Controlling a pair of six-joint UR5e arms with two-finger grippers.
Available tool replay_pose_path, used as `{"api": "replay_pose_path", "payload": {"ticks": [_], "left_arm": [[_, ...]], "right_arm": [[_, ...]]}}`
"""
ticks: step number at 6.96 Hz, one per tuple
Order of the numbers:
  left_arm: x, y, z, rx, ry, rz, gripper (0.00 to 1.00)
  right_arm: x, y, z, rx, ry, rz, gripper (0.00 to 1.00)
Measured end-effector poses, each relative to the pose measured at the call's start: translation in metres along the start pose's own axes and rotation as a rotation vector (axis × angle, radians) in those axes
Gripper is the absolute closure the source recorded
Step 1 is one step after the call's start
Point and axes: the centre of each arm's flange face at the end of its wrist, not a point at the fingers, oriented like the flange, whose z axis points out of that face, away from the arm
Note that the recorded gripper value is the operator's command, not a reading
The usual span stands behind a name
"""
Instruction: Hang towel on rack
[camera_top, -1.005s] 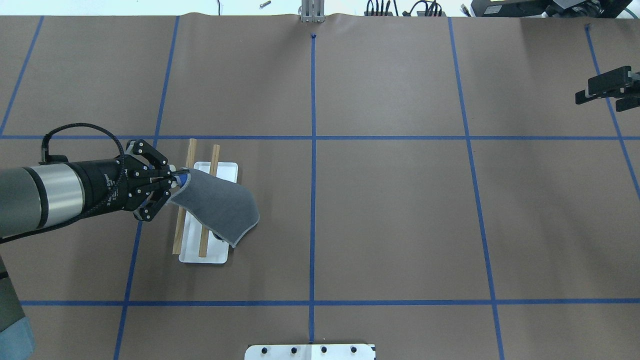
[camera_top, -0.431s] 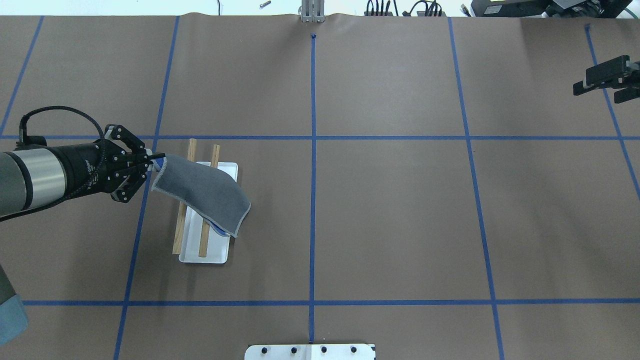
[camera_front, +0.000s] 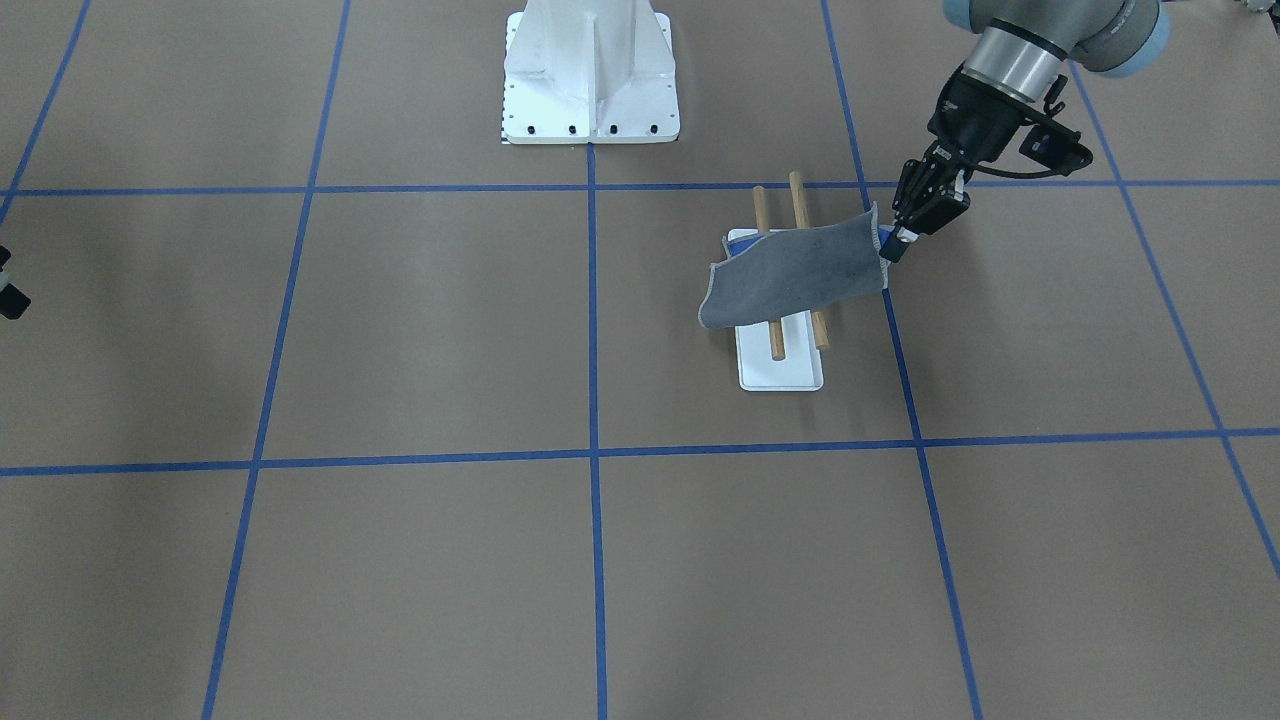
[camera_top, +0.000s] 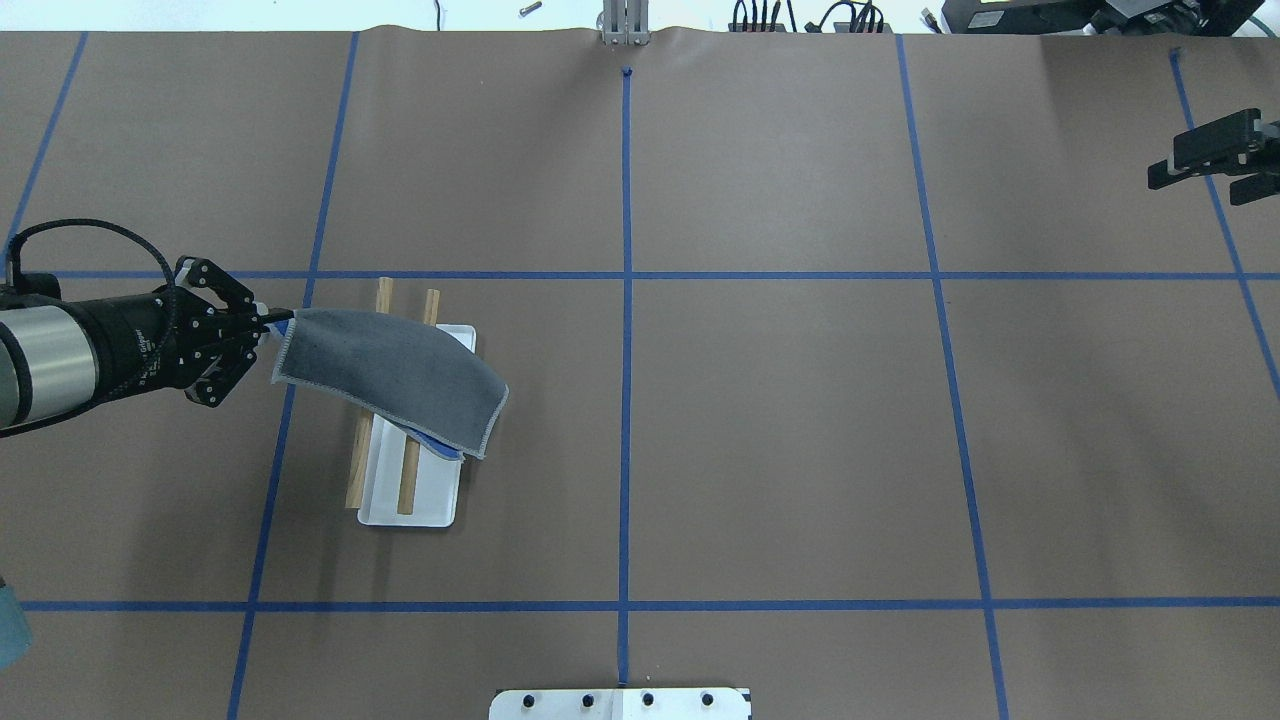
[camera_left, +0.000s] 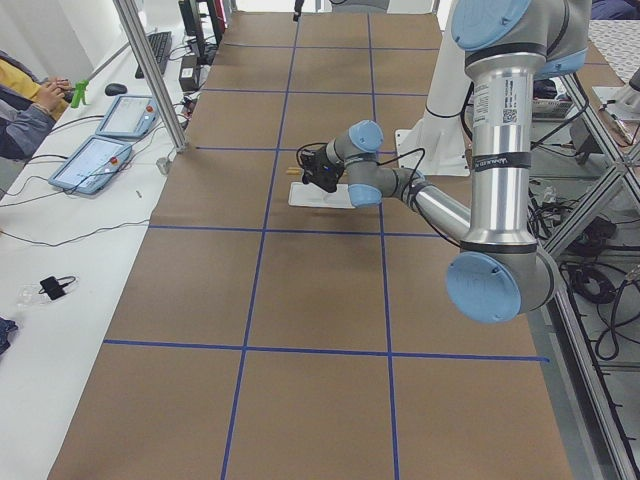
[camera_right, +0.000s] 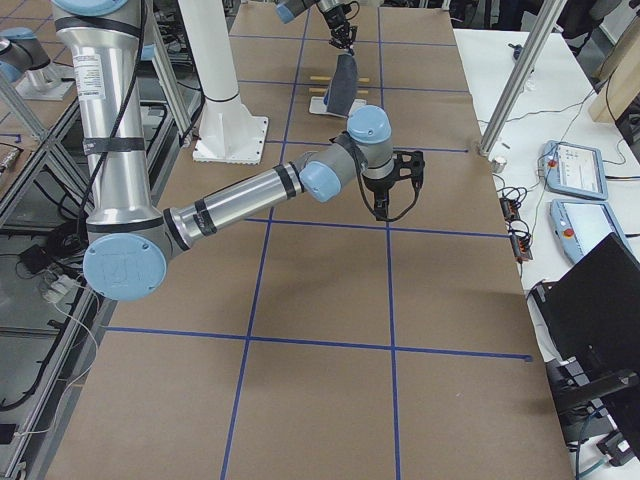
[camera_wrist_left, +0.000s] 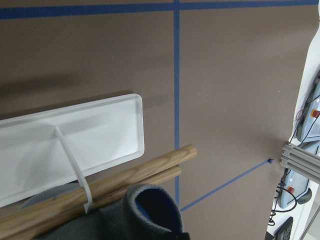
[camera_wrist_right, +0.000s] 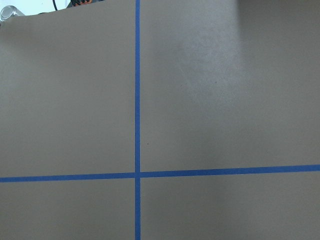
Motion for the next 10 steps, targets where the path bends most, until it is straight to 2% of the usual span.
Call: {"api": "replay_pose_path", "payload": {"ticks": [6, 7, 8, 10], "left_arm": [[-0.028, -0.043, -0.002, 0.012, -0.027, 0.036, 1.0], [-0.03, -0.045, -0.002, 0.014, -0.029, 0.037, 0.12], [-0.03, -0.046, 0.0, 0.016, -0.031, 0.037, 0.02], [-0.033, -0.051, 0.006, 0.026, -0.037, 0.038, 0.02]], "right_arm": [[-0.001, -0.003, 0.001, 0.0, 0.001, 0.001, 0.0], [-0.001, -0.003, 0.001, 0.0, 0.0, 0.0, 0.0], [-0.002, -0.004, 0.001, 0.001, 0.0, 0.0, 0.0], [-0.002, -0.004, 0.001, 0.0, 0.0, 0.0, 0.0]]}}
